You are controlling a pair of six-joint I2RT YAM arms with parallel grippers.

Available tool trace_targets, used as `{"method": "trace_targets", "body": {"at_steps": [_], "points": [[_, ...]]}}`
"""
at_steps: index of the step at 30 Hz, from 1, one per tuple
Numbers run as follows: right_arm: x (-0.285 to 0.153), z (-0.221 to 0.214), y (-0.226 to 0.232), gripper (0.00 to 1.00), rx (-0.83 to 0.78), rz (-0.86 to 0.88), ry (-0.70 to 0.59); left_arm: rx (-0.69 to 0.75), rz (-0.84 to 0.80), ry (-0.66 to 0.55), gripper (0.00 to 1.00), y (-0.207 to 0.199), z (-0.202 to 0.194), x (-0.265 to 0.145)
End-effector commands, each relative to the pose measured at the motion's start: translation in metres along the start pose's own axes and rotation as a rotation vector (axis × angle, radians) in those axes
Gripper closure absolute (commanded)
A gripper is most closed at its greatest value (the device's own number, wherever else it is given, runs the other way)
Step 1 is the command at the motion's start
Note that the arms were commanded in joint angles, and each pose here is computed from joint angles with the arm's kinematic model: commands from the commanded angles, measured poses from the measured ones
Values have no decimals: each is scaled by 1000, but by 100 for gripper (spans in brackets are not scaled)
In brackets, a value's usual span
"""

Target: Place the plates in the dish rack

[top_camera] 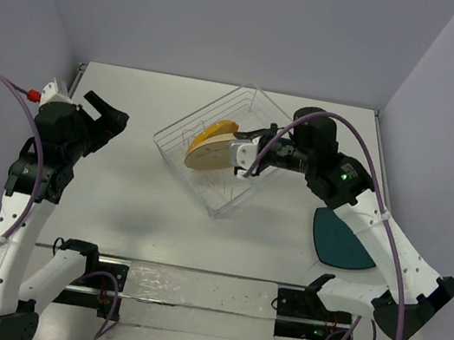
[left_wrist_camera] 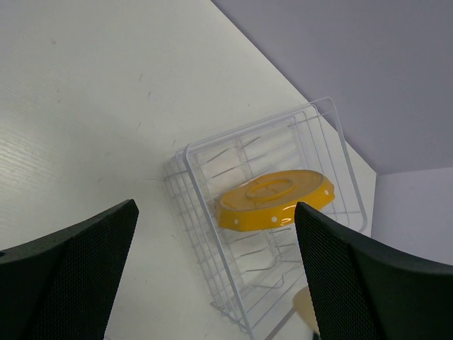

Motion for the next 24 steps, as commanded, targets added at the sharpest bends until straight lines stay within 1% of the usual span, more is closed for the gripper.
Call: {"method": "trace_targets", "body": {"at_steps": [1, 6, 12, 18, 24], "points": [[-18, -4, -50, 100, -361, -79, 14, 9, 20, -67, 1, -2, 14, 1], [-1, -27, -47, 100, -486, -26, 51, 5, 121, -82, 1, 13, 15, 9], [19, -41, -53, 100, -577, 3, 50, -10, 185, -77, 1, 27, 10, 16], [33, -44, -45, 100, -593, 13, 5, -25, 235, -81, 1, 40, 5, 19], [46, -53, -36, 100, -614, 22, -4, -40, 239, -78, 1, 43, 2, 23]]}}
Point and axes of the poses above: each gripper's point midway between its finger pads, its own x axis out along the fingers, its own y axis along the line the jaws close on, z = x × y, the point moved 3 cm from there along -x, back along the fingers, and after that the axes turned 12 degrees about -x, right-handed, at the moved point
